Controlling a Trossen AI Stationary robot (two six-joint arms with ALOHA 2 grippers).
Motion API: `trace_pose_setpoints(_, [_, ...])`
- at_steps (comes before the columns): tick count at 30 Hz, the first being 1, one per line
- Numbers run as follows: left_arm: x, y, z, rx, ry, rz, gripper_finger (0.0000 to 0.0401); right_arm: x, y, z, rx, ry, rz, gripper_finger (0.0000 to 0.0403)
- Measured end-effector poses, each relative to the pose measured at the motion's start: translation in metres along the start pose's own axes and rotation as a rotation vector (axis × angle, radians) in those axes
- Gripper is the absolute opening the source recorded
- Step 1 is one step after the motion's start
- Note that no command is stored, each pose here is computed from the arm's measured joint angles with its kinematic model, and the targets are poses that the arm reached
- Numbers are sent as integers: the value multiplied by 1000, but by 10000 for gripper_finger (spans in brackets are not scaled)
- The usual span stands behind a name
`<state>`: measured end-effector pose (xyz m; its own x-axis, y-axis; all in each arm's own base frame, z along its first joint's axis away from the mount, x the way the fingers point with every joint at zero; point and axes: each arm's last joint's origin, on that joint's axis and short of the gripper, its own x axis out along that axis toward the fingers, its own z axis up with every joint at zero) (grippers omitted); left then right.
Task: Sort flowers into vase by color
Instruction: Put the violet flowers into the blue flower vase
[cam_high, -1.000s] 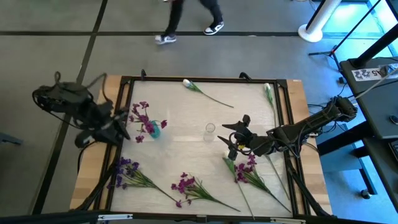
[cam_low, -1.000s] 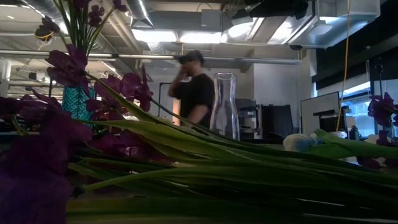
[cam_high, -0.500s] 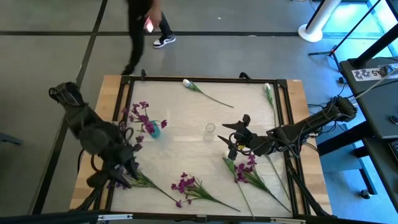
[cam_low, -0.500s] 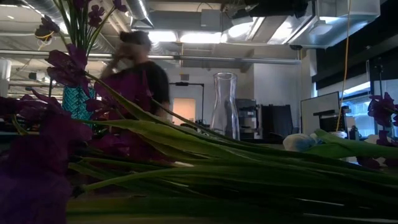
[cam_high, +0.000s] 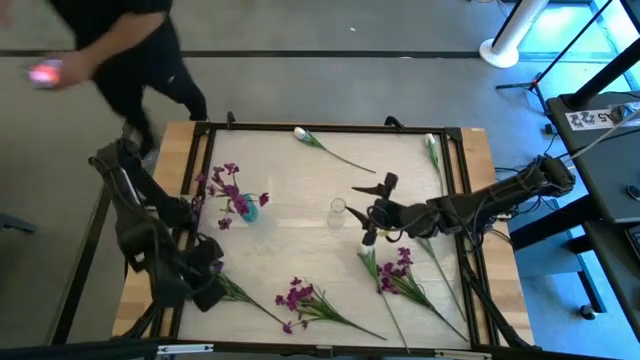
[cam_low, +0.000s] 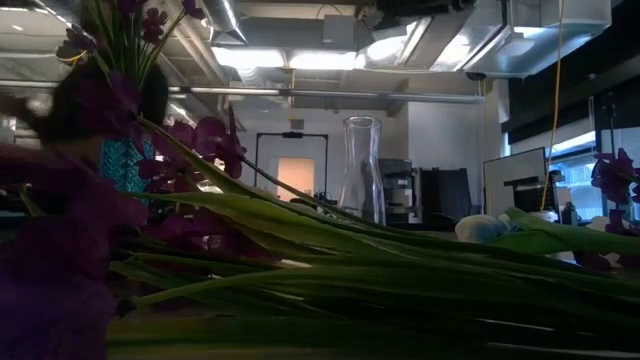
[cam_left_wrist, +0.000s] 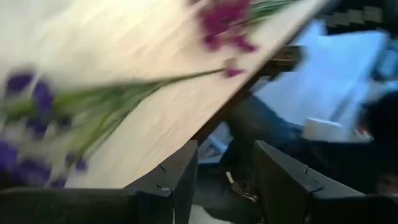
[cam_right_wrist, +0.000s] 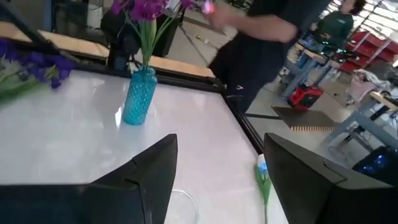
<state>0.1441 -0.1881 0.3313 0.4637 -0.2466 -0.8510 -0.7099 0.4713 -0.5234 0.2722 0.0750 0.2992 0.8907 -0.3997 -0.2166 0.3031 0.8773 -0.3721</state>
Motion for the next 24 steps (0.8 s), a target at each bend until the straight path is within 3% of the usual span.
trace_pose_setpoints(8, [40, 2, -15, -355, 31, 269, 149, 2, -1, -2, -168, 9, 31, 305])
trace_pose_setpoints(17, [91, 1, -27, -550, -105, 403, 188, 0, 6, -11, -183, 51, 252, 376])
trace_pose_setpoints(20, [111, 1, -20, -598, -107, 498, 204, 0, 6, -13, -137, 74, 236, 380])
trace_pose_setpoints(24, [135, -1, -2, -664, -150, 573, 211, -5, 10, -21, -187, 148, 284, 372])
